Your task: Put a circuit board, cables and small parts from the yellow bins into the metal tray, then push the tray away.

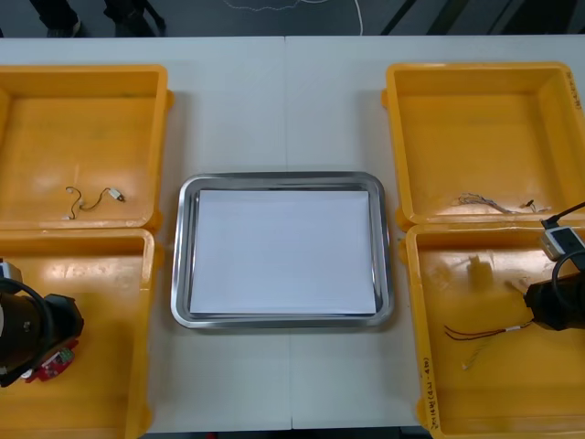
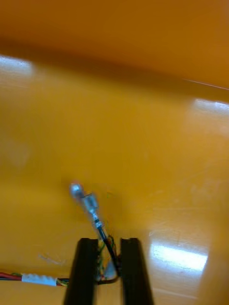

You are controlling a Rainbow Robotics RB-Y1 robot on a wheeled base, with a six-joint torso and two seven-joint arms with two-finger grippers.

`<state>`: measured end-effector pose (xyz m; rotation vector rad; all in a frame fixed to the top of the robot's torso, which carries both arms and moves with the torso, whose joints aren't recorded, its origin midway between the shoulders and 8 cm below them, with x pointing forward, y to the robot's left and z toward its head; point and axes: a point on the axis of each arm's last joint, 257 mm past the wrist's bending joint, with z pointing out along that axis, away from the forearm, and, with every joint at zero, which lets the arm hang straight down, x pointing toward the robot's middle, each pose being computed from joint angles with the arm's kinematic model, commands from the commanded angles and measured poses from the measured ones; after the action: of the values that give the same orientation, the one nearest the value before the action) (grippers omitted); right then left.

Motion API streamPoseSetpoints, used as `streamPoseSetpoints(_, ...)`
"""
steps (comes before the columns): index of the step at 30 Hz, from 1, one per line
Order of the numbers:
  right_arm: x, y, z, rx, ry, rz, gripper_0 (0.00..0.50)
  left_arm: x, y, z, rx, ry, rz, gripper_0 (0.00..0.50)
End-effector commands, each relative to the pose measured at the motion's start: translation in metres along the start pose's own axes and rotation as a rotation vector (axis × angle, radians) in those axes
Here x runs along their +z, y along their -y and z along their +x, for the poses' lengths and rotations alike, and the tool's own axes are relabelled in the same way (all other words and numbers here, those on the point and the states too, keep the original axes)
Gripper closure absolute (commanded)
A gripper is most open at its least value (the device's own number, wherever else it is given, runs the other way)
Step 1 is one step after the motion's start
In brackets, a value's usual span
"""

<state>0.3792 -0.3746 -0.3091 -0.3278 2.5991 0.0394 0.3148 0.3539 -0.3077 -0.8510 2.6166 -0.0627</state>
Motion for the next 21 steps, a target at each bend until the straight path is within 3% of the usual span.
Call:
streamPoseSetpoints(1, 0.001, -0.011, -0.013, 0.041, 0.026, -0.021, 0.204, -0.001, 0.009, -0.024, 0.102, 0.045, 0.022, 0.500)
streamPoseSetpoints(5, 0.001, -0.012, -0.010, 0.044, 0.015, -0.023, 0.099, 0.002, 0.010, -0.028, 0.102, 0.043, 0.029, 0.500)
streamPoseSetpoints(7, 0.000, -0.012, -0.009, 0.048, 0.007, -0.024, 0.078, 0.002, 0.010, -0.029, 0.103, 0.043, 0.029, 0.500)
streamPoseSetpoints(12, -0.007, -0.009, -0.006, 0.069, -0.016, -0.022, 0.072, 0.002, 0.009, -0.029, 0.106, 0.043, 0.028, 0.500)
streamPoseSetpoints(15, -0.016, -0.007, -0.002, 0.096, -0.044, -0.020, 0.070, 0.003, 0.008, -0.027, 0.106, 0.038, 0.025, 0.462)
streamPoseSetpoints(18, -0.026, -0.013, 0.000, 0.152, -0.066, -0.022, 0.070, 0.004, 0.008, -0.026, 0.108, 0.036, 0.025, 0.298)
streamPoseSetpoints(20, -0.035, -0.020, -0.001, 0.216, -0.077, -0.019, 0.070, 0.004, 0.008, -0.026, 0.110, 0.036, 0.025, 0.143)
streamPoseSetpoints(21, -0.038, -0.021, -0.002, 0.231, -0.075, -0.017, 0.070, 0.003, 0.008, -0.026, 0.111, 0.037, 0.027, 0.116)
